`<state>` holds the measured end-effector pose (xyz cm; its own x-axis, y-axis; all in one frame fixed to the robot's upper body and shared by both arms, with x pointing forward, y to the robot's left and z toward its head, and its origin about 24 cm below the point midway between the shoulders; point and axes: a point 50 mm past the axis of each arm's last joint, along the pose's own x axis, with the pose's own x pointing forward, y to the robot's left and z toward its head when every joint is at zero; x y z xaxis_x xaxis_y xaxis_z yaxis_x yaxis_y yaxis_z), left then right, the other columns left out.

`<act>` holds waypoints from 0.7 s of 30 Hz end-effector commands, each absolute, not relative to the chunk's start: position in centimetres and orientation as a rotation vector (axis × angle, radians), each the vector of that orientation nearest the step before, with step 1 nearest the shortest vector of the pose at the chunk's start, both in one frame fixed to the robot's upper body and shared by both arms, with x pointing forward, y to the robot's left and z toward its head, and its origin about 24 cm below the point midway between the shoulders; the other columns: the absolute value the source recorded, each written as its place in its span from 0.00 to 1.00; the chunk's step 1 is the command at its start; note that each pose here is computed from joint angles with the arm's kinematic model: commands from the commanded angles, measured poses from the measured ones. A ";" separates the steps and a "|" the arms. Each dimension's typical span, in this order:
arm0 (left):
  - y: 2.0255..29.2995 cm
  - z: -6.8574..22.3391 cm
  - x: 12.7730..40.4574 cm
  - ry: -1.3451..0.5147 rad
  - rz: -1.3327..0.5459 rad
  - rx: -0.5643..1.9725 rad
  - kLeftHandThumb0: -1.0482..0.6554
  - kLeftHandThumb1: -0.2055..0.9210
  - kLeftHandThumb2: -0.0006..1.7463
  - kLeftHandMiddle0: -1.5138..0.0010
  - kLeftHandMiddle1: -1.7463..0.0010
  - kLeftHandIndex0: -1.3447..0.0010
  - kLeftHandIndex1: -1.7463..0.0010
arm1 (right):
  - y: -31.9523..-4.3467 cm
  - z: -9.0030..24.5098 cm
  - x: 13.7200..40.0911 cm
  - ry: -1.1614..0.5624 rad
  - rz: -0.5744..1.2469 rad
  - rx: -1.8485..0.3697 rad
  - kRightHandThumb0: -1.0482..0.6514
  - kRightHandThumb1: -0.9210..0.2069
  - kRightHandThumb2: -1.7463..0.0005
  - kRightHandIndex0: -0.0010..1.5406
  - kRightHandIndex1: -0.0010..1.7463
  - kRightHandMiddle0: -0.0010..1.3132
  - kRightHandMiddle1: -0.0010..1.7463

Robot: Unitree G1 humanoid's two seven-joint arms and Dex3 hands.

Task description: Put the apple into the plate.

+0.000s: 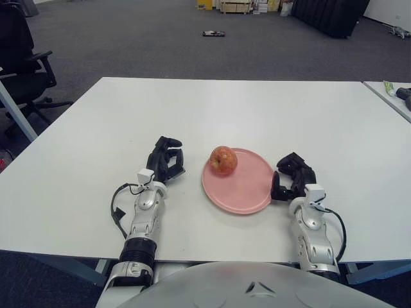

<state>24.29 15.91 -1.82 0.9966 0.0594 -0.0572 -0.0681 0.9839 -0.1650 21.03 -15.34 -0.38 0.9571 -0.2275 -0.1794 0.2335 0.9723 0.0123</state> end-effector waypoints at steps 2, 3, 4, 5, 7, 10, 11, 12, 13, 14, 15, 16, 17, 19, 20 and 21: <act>15.9 -3.7 23.0 0.153 0.095 -0.185 0.35 0.55 0.69 0.18 0.00 0.60 0.00 | -14.3 -2.1 20.5 0.280 -0.200 0.054 0.61 0.90 0.00 0.61 1.00 0.56 0.92; 15.9 -3.7 23.0 0.155 0.096 -0.186 0.35 0.55 0.69 0.17 0.00 0.60 0.00 | -14.3 -2.2 20.5 0.281 -0.198 0.054 0.61 0.90 0.00 0.61 1.00 0.57 0.92; 15.9 -3.8 22.9 0.161 0.100 -0.186 0.35 0.55 0.69 0.16 0.00 0.60 0.00 | -14.1 -2.2 20.6 0.288 -0.193 0.055 0.61 0.90 0.00 0.61 1.00 0.57 0.92; 15.8 -3.8 22.8 0.165 0.102 -0.186 0.35 0.55 0.69 0.16 0.00 0.60 0.00 | -14.0 -2.3 20.6 0.292 -0.190 0.056 0.61 0.90 0.00 0.61 1.00 0.57 0.92; 15.8 -3.9 22.7 0.176 0.108 -0.187 0.35 0.54 0.70 0.14 0.00 0.60 0.00 | -13.8 -2.4 20.7 0.302 -0.180 0.057 0.61 0.90 0.00 0.61 1.00 0.57 0.92; 15.7 -3.9 22.6 0.187 0.114 -0.194 0.35 0.54 0.70 0.13 0.00 0.59 0.00 | -13.6 -2.5 20.8 0.304 -0.170 0.058 0.61 0.89 0.01 0.60 1.00 0.57 0.91; 15.7 -3.9 22.5 0.191 0.117 -0.197 0.35 0.54 0.70 0.13 0.00 0.59 0.00 | -13.5 -2.5 20.8 0.302 -0.167 0.059 0.61 0.89 0.01 0.60 1.00 0.57 0.90; 15.7 -3.9 22.5 0.194 0.119 -0.199 0.35 0.54 0.70 0.13 0.00 0.59 0.00 | -13.5 -2.5 20.8 0.301 -0.166 0.059 0.61 0.89 0.02 0.60 1.00 0.57 0.90; 15.7 -3.9 22.5 0.199 0.122 -0.203 0.35 0.54 0.70 0.13 0.00 0.59 0.00 | -13.5 -2.4 20.8 0.300 -0.163 0.058 0.61 0.89 0.02 0.60 1.00 0.57 0.90; 15.7 -3.9 22.5 0.203 0.124 -0.206 0.35 0.54 0.70 0.13 0.00 0.59 0.00 | -13.4 -2.4 20.8 0.299 -0.161 0.057 0.61 0.89 0.01 0.60 1.00 0.57 0.90; 15.6 -3.9 22.5 0.206 0.125 -0.207 0.35 0.54 0.70 0.13 0.00 0.59 0.00 | -13.4 -2.4 20.8 0.299 -0.160 0.056 0.61 0.89 0.01 0.60 1.00 0.57 0.90; 15.6 -3.9 22.5 0.209 0.126 -0.210 0.35 0.54 0.70 0.13 0.00 0.59 0.00 | -13.4 -2.4 20.8 0.298 -0.159 0.055 0.61 0.90 0.01 0.60 1.00 0.58 0.91; 15.6 -3.9 22.4 0.212 0.128 -0.213 0.35 0.54 0.70 0.13 0.00 0.59 0.00 | -13.4 -2.4 20.9 0.297 -0.159 0.051 0.61 0.90 0.01 0.60 1.00 0.58 0.91; 15.6 -3.9 22.4 0.217 0.130 -0.217 0.35 0.54 0.70 0.13 0.00 0.59 0.00 | -13.4 -2.4 20.9 0.296 -0.158 0.045 0.61 0.90 0.00 0.61 1.00 0.58 0.91; 15.6 -3.9 22.4 0.218 0.130 -0.218 0.35 0.54 0.70 0.13 0.00 0.59 0.00 | -13.4 -2.4 20.9 0.295 -0.159 0.043 0.61 0.90 0.00 0.61 1.00 0.57 0.91; 15.6 -3.9 22.4 0.219 0.130 -0.219 0.35 0.54 0.70 0.13 0.00 0.59 0.00 | -13.4 -2.4 20.9 0.295 -0.159 0.042 0.61 0.90 0.00 0.61 1.00 0.57 0.92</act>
<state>23.76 15.54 -1.81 0.9903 0.0934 -0.1028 -0.1126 0.9732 -0.2004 21.69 -13.90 -0.66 0.9679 -0.1656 -0.1890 0.1722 0.9849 0.0192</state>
